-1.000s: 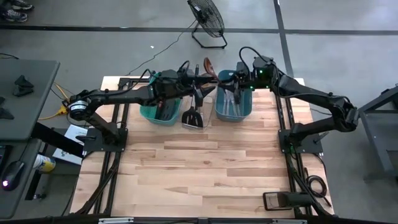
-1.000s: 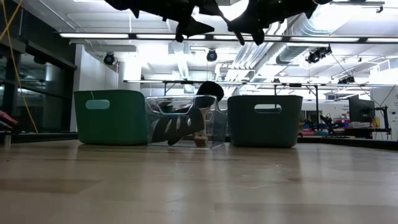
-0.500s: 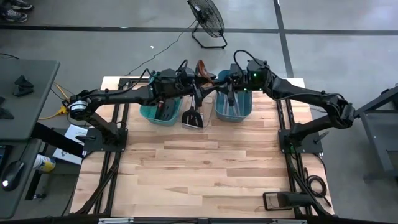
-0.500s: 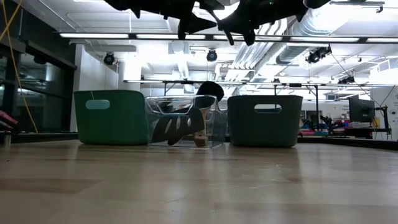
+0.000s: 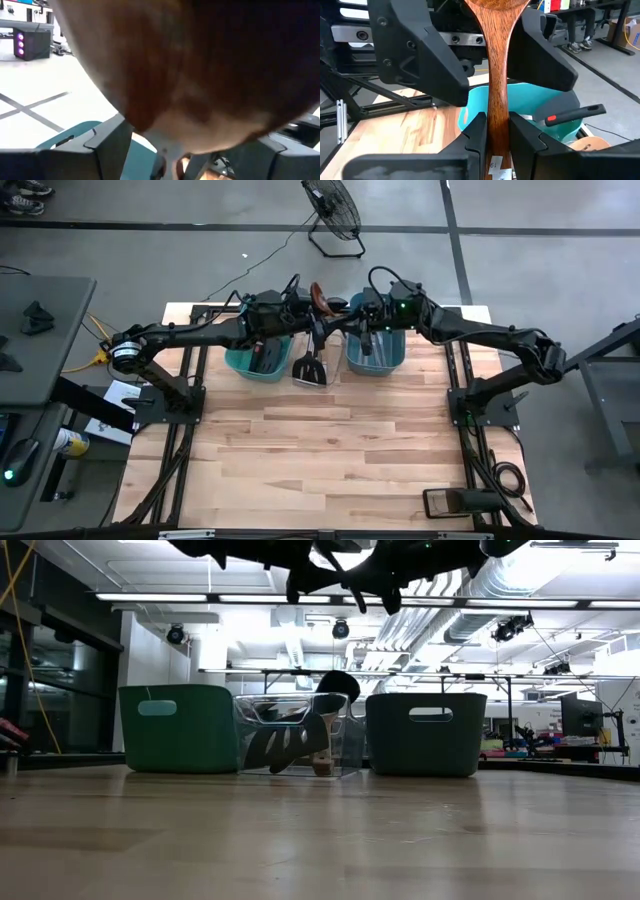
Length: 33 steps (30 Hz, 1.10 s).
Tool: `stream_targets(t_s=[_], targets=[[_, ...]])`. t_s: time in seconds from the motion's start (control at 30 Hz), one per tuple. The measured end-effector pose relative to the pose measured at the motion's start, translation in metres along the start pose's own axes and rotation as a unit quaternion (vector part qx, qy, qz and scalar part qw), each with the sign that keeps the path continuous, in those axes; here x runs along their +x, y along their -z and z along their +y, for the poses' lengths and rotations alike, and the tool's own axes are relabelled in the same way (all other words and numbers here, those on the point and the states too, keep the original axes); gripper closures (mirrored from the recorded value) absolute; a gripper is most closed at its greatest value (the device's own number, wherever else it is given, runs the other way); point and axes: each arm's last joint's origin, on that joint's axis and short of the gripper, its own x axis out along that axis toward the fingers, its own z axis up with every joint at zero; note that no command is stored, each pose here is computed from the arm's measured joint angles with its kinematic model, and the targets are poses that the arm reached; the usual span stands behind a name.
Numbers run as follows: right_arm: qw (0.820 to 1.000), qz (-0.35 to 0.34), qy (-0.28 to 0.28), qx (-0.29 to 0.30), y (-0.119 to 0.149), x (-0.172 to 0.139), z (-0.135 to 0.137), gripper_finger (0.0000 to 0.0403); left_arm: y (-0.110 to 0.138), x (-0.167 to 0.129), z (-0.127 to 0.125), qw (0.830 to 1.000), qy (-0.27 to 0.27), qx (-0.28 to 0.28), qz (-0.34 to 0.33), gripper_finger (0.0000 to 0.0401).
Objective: Pick & Place Kitchen Items
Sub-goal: Put the brown serving spoon into the transparent bin
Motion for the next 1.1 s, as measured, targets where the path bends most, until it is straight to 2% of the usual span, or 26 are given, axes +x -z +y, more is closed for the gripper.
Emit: stream_targets(t_s=[0.13, 0.33, 0.67, 0.93, 1.0, 1.1], targets=[[1.0, 0.0, 0.0, 0.0, 0.0, -0.0001, -0.0003, 0.0353, 0.0002, 0.0, 0.0001, 1.0, 0.0, -0.001, 0.001, 0.0144], [1.0, 0.0, 0.0, 0.0, 0.0, -0.0002, -0.0006, 0.0353, 0.0003, 0.0, 0.0001, 1.0, -0.001, -0.013, 0.002, 0.0208], [1.0, 0.0, 0.001, -0.006, -0.0001, -0.0006, -0.0017, 0.0353, 0.0007, 0.0, 0.0013, 1.0, -0.019, -0.016, -0.001, 0.0369], [1.0, 0.004, 0.001, -0.011, 0.0008, -0.0006, -0.0018, 0.0353, 0.0019, 0.0, 0.0017, 1.0, -0.023, -0.013, 0.005, 0.0368], [1.0, 0.007, 0.002, -0.008, 0.0014, -0.0005, -0.0019, 0.0331, 0.0023, -0.0001, 0.0017, 1.0, -0.024, -0.012, 0.007, 0.0368], [1.0, 0.009, 0.003, 0.007, 0.0018, -0.0006, -0.0021, 0.0267, 0.0032, -0.0003, 0.0023, 0.999, -0.029, -0.011, 0.013, 0.0368]])
